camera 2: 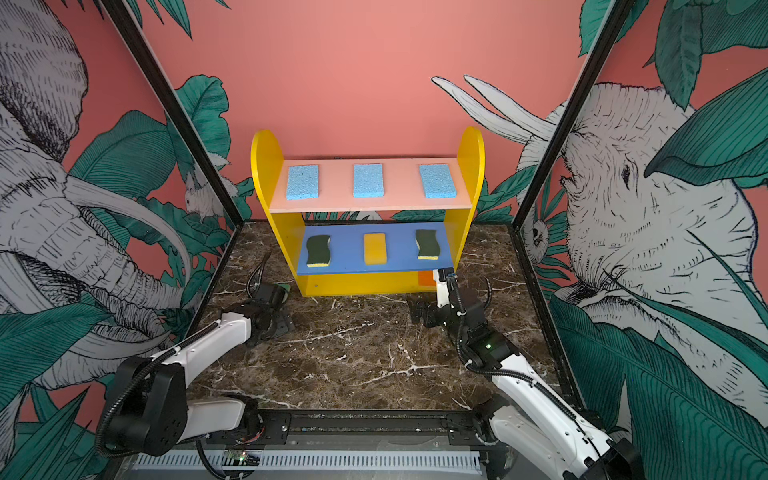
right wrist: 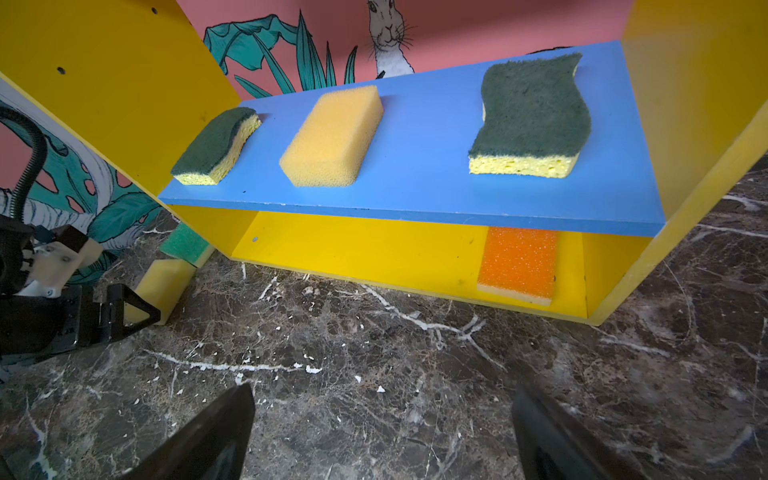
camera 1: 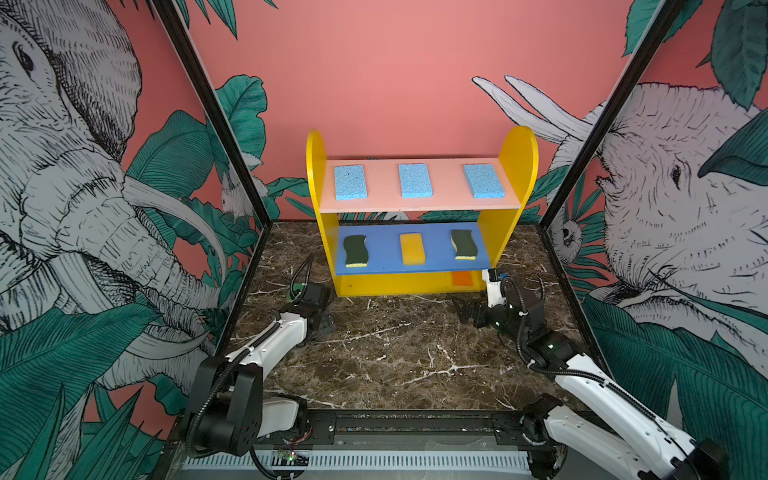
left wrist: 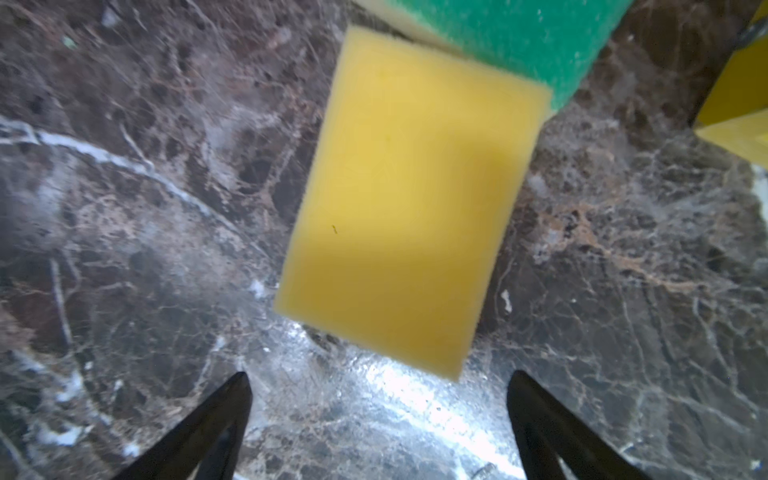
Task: Place and organize the cleaning sponges onto the shelf
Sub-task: 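Lift the yellow sponge with the left gripper while the right gripper draws back, then carry the yellow sponge toward the yellow shelf base with the left gripper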
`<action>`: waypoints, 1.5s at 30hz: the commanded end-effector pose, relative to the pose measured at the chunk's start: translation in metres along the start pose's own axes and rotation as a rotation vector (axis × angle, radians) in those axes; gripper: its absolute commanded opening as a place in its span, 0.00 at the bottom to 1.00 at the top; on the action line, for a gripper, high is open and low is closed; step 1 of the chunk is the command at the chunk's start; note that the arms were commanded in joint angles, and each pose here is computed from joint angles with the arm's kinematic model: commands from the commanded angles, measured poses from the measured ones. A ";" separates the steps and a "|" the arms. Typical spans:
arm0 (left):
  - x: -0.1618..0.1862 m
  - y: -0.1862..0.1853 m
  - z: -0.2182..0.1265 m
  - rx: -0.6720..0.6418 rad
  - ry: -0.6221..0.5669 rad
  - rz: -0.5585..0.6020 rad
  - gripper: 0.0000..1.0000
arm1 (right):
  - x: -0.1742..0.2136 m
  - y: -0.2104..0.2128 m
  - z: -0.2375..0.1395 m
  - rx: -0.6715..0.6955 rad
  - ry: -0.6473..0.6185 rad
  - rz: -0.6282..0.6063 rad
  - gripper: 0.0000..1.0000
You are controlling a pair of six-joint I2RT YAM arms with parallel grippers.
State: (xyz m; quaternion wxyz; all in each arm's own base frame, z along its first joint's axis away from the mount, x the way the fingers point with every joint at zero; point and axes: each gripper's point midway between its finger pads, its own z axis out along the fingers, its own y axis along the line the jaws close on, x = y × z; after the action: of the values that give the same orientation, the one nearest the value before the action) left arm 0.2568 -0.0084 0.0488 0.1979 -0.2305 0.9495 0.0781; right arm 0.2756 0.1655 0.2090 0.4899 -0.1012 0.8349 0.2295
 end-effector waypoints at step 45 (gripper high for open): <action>0.014 -0.023 0.011 0.070 0.066 0.051 0.75 | -0.006 -0.002 -0.022 0.018 -0.039 -0.036 0.99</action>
State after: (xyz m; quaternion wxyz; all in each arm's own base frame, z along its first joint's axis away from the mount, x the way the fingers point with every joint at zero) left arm 0.2797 -0.0259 0.0298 0.1792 -0.1975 0.9631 0.0362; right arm 0.2655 0.1539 0.2170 0.5012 -0.1043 0.8322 0.2132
